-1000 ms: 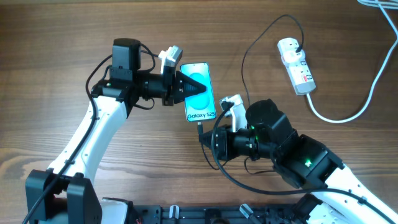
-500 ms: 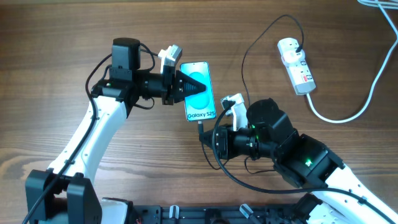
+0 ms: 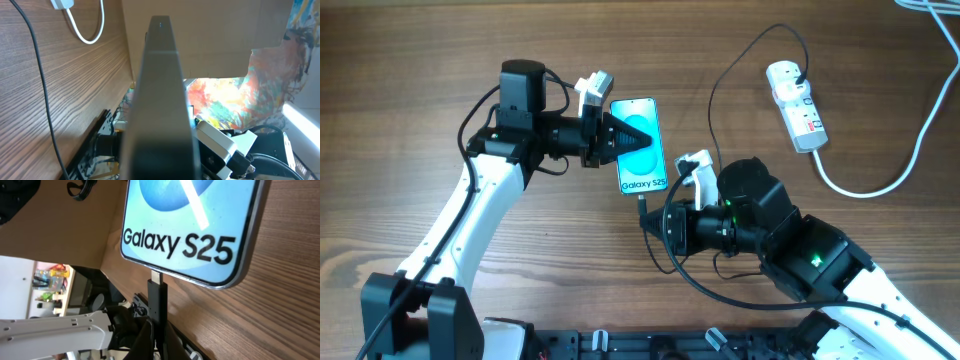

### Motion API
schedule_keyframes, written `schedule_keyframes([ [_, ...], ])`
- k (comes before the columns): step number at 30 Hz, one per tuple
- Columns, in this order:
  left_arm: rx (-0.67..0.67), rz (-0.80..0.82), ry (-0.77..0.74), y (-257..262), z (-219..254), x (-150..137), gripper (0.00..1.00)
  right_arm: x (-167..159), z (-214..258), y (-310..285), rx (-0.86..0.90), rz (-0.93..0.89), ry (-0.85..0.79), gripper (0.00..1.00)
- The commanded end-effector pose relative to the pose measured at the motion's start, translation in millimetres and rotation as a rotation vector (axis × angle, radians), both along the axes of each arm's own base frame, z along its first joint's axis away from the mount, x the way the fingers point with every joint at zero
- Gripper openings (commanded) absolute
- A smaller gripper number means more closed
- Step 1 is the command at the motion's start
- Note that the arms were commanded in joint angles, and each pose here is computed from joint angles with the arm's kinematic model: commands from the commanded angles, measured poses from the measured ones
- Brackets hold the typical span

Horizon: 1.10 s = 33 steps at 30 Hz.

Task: Plug charger to phone and switch on socket

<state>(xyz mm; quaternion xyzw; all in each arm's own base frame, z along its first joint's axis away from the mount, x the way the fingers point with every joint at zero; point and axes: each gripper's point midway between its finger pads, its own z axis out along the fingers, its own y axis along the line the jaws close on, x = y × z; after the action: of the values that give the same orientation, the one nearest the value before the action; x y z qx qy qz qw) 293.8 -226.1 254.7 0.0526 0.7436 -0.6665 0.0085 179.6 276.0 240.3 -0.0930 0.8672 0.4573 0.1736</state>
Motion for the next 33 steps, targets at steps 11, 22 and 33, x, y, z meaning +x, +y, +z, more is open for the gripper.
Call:
schedule_keyframes([
  [11,-0.036,-0.027,-0.060,2.2,15.0,-5.8,0.04,10.5,10.0,-0.1,0.019,-0.049,-0.023,0.04],
  [22,-0.041,-0.028,-0.090,1.9,17.2,-4.0,0.04,9.7,8.8,-0.7,0.015,-0.048,-0.019,0.04],
  [33,-0.041,-0.028,-0.090,1.9,17.2,-4.0,0.04,13.3,7.9,-2.4,0.007,-0.069,-0.025,0.04],
])
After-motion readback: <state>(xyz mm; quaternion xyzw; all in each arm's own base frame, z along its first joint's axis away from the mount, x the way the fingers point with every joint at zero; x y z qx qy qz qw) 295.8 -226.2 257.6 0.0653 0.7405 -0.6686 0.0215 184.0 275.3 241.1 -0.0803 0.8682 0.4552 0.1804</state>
